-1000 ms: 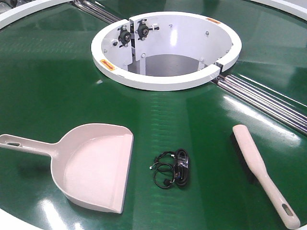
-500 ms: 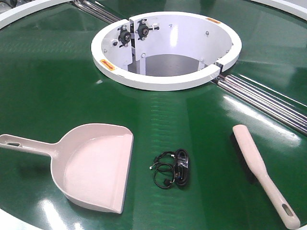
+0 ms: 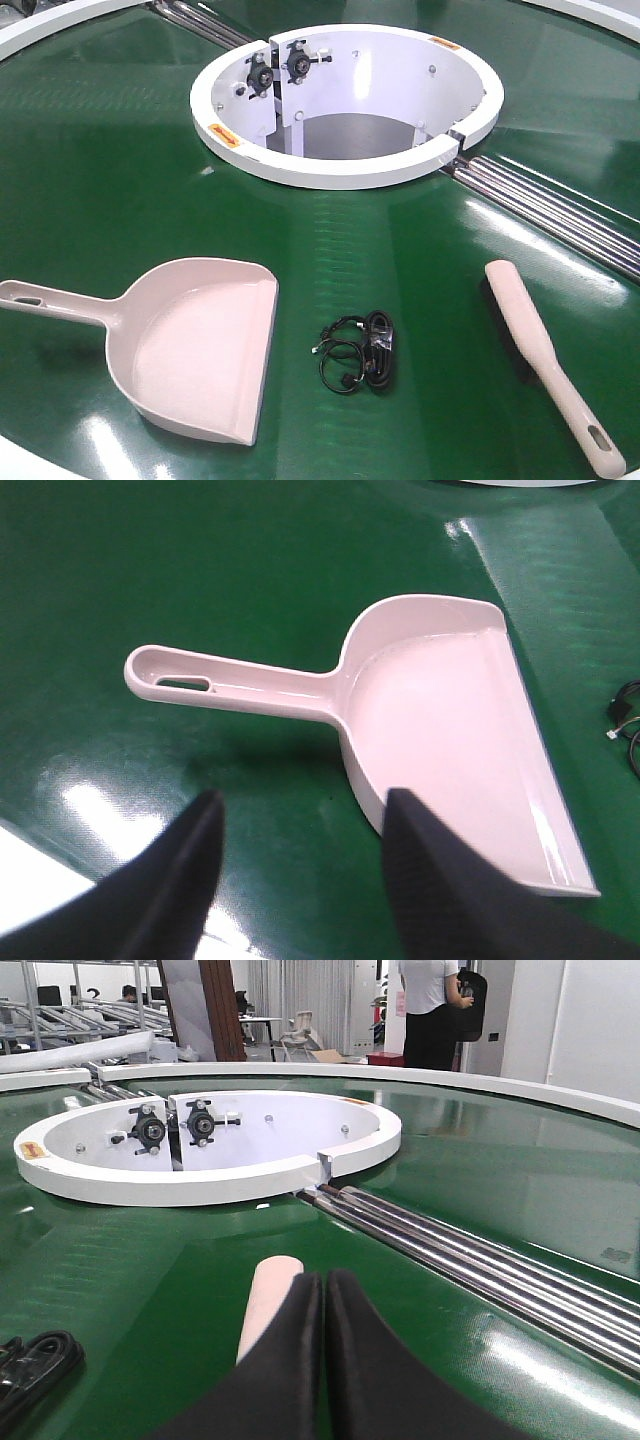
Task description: Clean and inspect green conveyor with broom and dustpan
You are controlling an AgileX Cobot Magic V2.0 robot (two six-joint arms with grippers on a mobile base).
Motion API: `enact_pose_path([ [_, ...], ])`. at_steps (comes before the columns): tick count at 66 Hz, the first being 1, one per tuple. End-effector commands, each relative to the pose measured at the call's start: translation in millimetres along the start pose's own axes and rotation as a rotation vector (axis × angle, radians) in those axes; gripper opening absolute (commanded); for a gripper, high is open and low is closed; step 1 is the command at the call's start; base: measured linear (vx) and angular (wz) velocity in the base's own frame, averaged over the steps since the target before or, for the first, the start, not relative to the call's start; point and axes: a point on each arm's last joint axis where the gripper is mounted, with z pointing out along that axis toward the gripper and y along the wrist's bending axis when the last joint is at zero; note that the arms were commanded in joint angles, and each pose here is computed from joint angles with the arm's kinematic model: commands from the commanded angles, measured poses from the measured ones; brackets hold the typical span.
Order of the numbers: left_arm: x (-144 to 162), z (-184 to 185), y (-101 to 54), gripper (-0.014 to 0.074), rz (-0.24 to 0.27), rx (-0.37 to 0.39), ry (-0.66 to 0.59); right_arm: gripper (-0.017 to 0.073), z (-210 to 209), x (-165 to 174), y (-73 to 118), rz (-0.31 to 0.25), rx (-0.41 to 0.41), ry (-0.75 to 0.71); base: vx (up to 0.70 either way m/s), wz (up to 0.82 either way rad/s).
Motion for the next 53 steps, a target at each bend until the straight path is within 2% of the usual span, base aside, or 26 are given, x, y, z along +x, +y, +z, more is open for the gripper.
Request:
enact_pose_path([
  [1,-13.9,-5.7,-0.8,0.0450,-0.014,0.004,-0.091,-0.0010,-0.6,-0.4,-0.2,-0.008,0.005,-0.071,0.00,0.00],
  [8,-13.2,-5.7,-3.1,0.0454,-0.048,0.030,-0.083,-0.0010,-0.6,-0.4,-0.2,-0.008,0.005,-0.071,0.00,0.00],
  [13,-12.2,-5.9,-3.6,0.0454,-0.046,0.035,-0.070,-0.0010,-0.6,-0.4,-0.2,-0.008,0.005,-0.071,0.00,0.00],
  [17,-14.1,-7.7,-3.7,0.0454,-0.016,0.033,-0.054,-0.0010,-0.6,-0.4,-0.2,-0.008,0.005,-0.071,0.00,0.00],
  [26,-34.4,-4.5,-5.8,0.0454,0.070,0.058,0.096,-0.0010,-0.6,-0.4,-0.2,-0.008,0.005,-0.071,0.00,0.00],
  [32,-51.7,1.9,-8.1,0.0454,0.164,0.099,0.195,-0.0010,-0.6,-0.4,-0.2,-0.008,0.005,-0.071,0.00,0.00],
  [40,-76.7,16.6,-9.4,0.0454,0.370,0.160,0.284,-0.0010,-0.6,-0.4,-0.2,-0.008,0.005,-0.071,0.00,0.00],
  [45,-88.6,31.7,-8.6,0.0454,0.468,0.187,0.325,-0.0010,-0.6,-0.4,-0.2,-0.008,0.005,-0.071,0.00,0.00],
  [48,-95.7,38.9,-8.2,0.0454,0.515,0.197,0.327,-0.0010,-0.6,-0.4,-0.2,-0.008,0.005,-0.071,0.00,0.00],
  [53,-104.4,55.9,-6.5,0.0458,0.554,0.207,0.356,-0.0010,-0.6,-0.4,-0.2,-0.008,0.005,-0.071,0.00,0.00],
])
